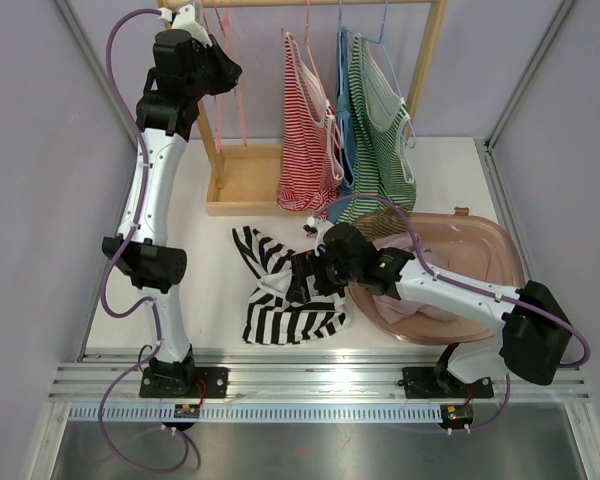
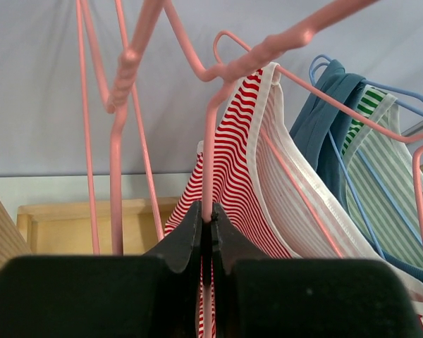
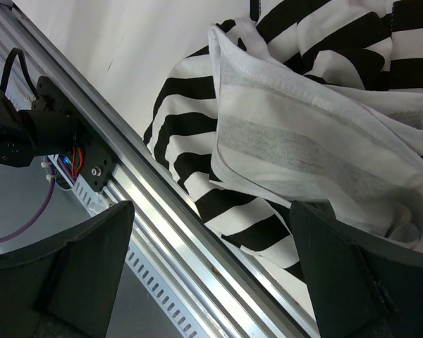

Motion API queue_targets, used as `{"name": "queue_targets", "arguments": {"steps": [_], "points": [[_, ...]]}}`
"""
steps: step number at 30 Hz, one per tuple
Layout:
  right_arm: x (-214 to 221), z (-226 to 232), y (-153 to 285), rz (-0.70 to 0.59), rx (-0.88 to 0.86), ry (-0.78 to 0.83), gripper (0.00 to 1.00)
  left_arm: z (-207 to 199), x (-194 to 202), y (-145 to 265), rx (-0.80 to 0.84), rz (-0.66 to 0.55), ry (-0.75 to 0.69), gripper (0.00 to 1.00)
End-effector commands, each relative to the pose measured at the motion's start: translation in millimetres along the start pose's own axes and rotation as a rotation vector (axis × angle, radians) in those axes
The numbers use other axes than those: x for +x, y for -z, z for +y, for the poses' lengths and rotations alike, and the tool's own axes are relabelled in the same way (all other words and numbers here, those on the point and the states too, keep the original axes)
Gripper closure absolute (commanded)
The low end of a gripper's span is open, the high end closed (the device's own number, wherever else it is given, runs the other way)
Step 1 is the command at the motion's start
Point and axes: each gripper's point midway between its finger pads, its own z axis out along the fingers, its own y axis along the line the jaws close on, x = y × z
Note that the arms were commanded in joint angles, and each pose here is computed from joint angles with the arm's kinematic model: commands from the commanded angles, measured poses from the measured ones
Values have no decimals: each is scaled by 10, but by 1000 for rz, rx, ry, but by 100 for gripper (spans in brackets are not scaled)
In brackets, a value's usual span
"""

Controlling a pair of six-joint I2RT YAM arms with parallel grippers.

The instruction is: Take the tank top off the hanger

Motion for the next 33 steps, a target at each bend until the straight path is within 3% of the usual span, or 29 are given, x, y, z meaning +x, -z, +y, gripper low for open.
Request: {"name": "queue_targets", "arguments": {"steps": [1, 11, 20, 21, 24, 27, 28, 29, 33], "points": [[-76, 142, 66, -40, -59, 0, 1, -113, -133, 130, 44, -15, -14, 92], [-52, 161, 117, -51, -75, -6, 0, -107, -95, 234, 27, 14, 11, 77], [-37, 164, 143, -55, -80, -8, 1, -292, -280, 444, 78, -28, 23, 74], [-36, 166, 144, -54, -81, -8, 1, -321, -296, 481, 86, -31, 20, 65], [-33, 164, 153, -54, -78, 2, 0, -446, -357, 661, 114, -49, 3, 49], [-51, 111, 140, -57, -53, 23, 0, -540, -468, 917, 121, -77, -17, 39], [-87, 125, 138, -61, -49, 29, 0, -515, -425, 946, 110, -64, -16, 13], [-76, 104, 105, -49, -39, 43, 1, -516, -446, 1008, 105, -72, -23, 1], [-187, 8, 40, -75, 85, 106, 1, -608, -585, 1417, 111, -119, -41, 1]]}}
